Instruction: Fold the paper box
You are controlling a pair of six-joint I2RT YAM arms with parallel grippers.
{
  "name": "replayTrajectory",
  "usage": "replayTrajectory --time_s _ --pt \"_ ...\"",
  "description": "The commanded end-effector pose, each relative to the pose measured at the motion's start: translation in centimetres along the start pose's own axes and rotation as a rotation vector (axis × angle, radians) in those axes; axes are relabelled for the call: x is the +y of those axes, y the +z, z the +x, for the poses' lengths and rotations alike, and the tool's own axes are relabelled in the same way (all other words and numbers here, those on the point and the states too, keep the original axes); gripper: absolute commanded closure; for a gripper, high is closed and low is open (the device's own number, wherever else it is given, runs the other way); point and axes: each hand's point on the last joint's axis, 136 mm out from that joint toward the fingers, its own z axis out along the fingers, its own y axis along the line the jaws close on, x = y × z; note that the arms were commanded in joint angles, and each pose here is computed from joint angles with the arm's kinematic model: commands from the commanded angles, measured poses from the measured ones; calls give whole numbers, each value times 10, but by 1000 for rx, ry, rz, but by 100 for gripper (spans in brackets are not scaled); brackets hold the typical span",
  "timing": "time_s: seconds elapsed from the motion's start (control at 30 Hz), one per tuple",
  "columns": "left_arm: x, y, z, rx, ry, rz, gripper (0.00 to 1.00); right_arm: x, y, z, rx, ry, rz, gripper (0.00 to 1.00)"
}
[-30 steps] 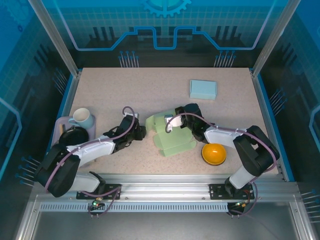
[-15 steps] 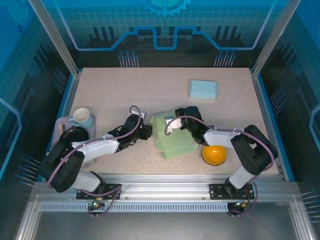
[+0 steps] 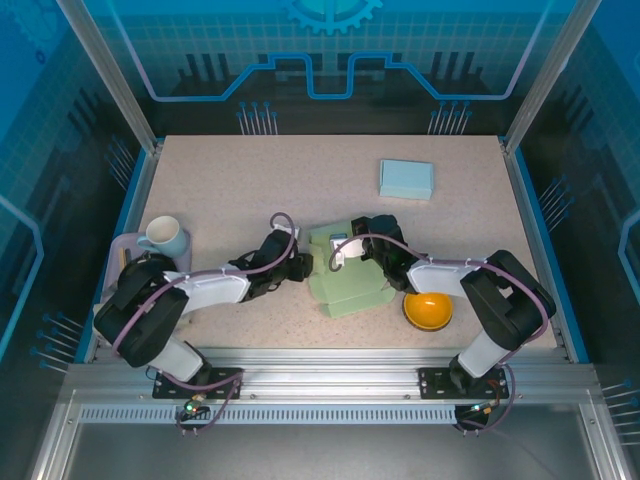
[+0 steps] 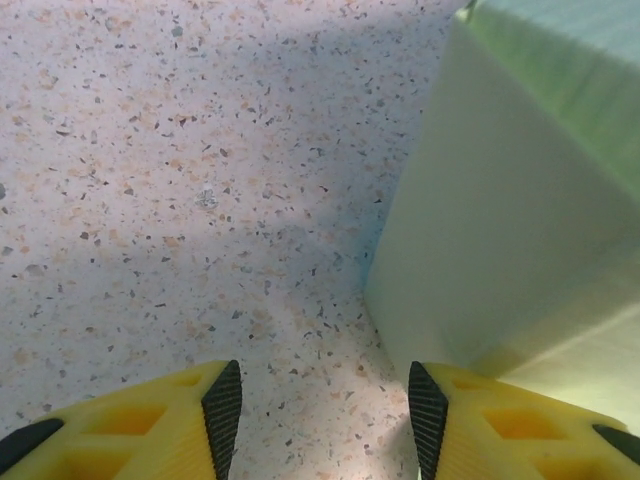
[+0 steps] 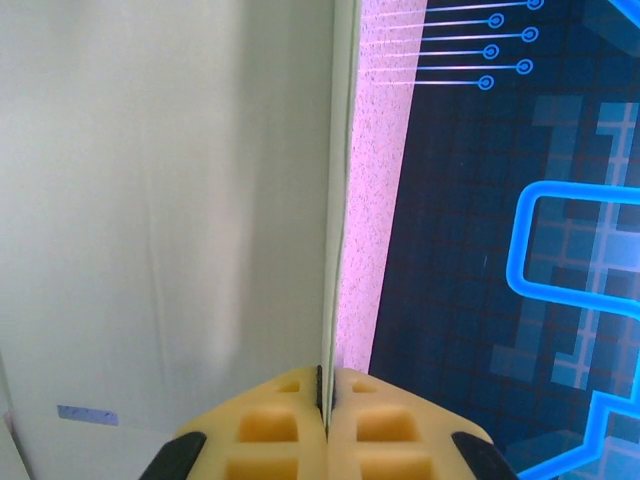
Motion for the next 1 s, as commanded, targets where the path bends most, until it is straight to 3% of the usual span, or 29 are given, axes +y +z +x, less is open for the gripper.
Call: replayTrajectory --time_s 0.0,0.47,0.7,0.97 --pt "-14 0 -25 -70 -23 27 47 8 -3 -10 -20 -4 -8 100" --pt "-51 -6 -13 -77 14 199 45 13 -4 -8 2 -25 2 100" --pt "-49 -7 -8 -53 17 168 45 7 -6 -8 14 -6 35 100" --pt "-23 -17 -13 -96 45 35 45 -55 -31 -14 -6 94 274 100"
